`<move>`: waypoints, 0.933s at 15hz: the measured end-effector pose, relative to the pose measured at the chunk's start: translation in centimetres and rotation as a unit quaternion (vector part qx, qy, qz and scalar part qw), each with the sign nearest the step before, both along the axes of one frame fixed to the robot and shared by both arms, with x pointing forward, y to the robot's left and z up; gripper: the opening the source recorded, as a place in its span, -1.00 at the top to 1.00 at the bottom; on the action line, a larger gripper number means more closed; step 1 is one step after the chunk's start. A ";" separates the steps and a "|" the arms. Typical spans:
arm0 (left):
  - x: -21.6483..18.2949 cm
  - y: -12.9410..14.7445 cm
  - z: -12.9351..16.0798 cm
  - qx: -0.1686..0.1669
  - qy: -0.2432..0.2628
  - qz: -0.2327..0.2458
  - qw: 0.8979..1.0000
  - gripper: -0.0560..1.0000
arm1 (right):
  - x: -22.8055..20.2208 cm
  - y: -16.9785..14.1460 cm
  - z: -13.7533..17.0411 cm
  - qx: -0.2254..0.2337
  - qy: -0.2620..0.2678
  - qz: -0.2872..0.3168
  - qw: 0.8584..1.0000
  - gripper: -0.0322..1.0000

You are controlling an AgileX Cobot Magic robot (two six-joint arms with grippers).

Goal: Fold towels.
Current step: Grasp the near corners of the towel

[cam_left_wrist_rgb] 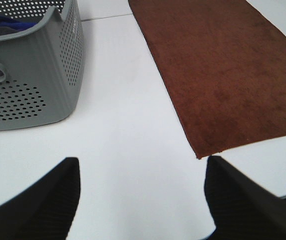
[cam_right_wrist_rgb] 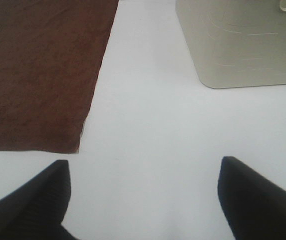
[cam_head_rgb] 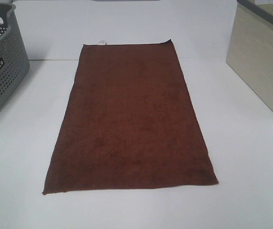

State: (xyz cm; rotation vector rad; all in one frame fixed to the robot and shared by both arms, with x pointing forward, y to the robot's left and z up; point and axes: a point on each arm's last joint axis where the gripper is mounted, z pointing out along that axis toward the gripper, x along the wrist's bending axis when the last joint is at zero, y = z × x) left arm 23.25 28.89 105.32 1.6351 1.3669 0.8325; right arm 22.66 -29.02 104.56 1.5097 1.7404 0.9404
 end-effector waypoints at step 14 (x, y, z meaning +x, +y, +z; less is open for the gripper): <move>1.6 0.0 1.9 -0.018 -0.052 0.011 0.998 -0.38 | 1.7 0.0 0.5 0.009 0.035 -0.008 0.999 -0.55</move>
